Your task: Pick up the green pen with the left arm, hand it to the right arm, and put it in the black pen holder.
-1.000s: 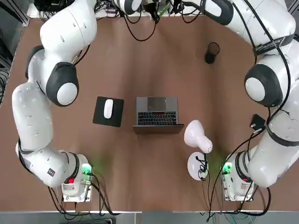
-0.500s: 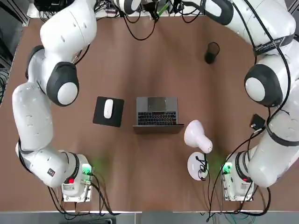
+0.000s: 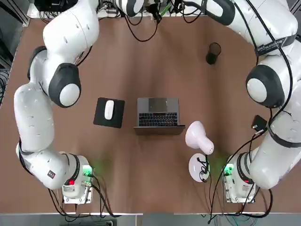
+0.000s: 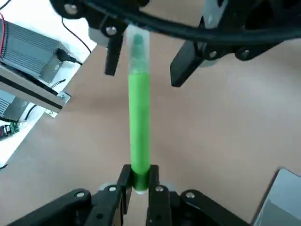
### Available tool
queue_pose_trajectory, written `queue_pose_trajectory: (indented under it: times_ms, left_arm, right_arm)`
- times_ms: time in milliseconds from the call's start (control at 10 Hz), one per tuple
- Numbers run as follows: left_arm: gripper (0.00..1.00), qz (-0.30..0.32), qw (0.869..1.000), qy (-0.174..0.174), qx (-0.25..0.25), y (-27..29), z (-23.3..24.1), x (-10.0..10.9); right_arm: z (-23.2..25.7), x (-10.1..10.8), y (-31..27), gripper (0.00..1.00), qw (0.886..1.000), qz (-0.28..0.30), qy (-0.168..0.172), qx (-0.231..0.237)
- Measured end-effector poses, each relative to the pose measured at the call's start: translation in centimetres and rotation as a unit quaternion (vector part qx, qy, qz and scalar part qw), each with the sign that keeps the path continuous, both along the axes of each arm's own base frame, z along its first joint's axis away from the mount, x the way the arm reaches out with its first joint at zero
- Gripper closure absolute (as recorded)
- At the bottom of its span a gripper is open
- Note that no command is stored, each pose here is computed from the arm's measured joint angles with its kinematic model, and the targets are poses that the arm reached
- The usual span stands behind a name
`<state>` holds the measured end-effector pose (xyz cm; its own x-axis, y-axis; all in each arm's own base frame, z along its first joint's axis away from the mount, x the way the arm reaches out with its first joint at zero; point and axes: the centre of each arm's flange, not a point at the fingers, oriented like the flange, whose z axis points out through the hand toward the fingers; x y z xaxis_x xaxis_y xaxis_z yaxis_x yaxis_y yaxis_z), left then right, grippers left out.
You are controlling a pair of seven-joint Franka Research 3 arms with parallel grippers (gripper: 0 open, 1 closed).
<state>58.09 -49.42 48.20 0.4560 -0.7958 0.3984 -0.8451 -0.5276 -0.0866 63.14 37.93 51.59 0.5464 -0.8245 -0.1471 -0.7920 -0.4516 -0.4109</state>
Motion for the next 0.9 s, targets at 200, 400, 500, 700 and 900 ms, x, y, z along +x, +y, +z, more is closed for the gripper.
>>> queue_pose_trajectory:
  times_ms: [200,400,500,700,900]
  left_arm:
    - [0.82,0.000,1.000,-0.002,0.002,-0.20,-0.07,-0.13]
    - [0.82,0.002,1.000,-0.003,0.003,-0.07,-0.08,-0.01]
    - [0.82,0.001,1.000,-0.003,0.003,-0.09,-0.08,-0.03]
    - [0.82,-0.001,1.000,-0.004,0.004,-0.15,-0.09,-0.08]
    - [0.81,-0.004,1.000,-0.005,0.005,-0.10,-0.07,-0.04]
  right_arm:
    - [0.02,-0.06,0.10,0.52,1.000,0.001,0.000,0.000]
    - [0.03,-0.07,0.12,0.63,1.000,0.001,0.000,0.000]
    - [0.04,-0.07,0.12,0.69,1.000,0.001,0.000,0.000]
    - [0.01,-0.05,0.02,0.80,1.000,0.006,0.000,-0.003]
    - [-0.05,-0.06,0.00,0.81,1.000,0.011,0.000,-0.006]
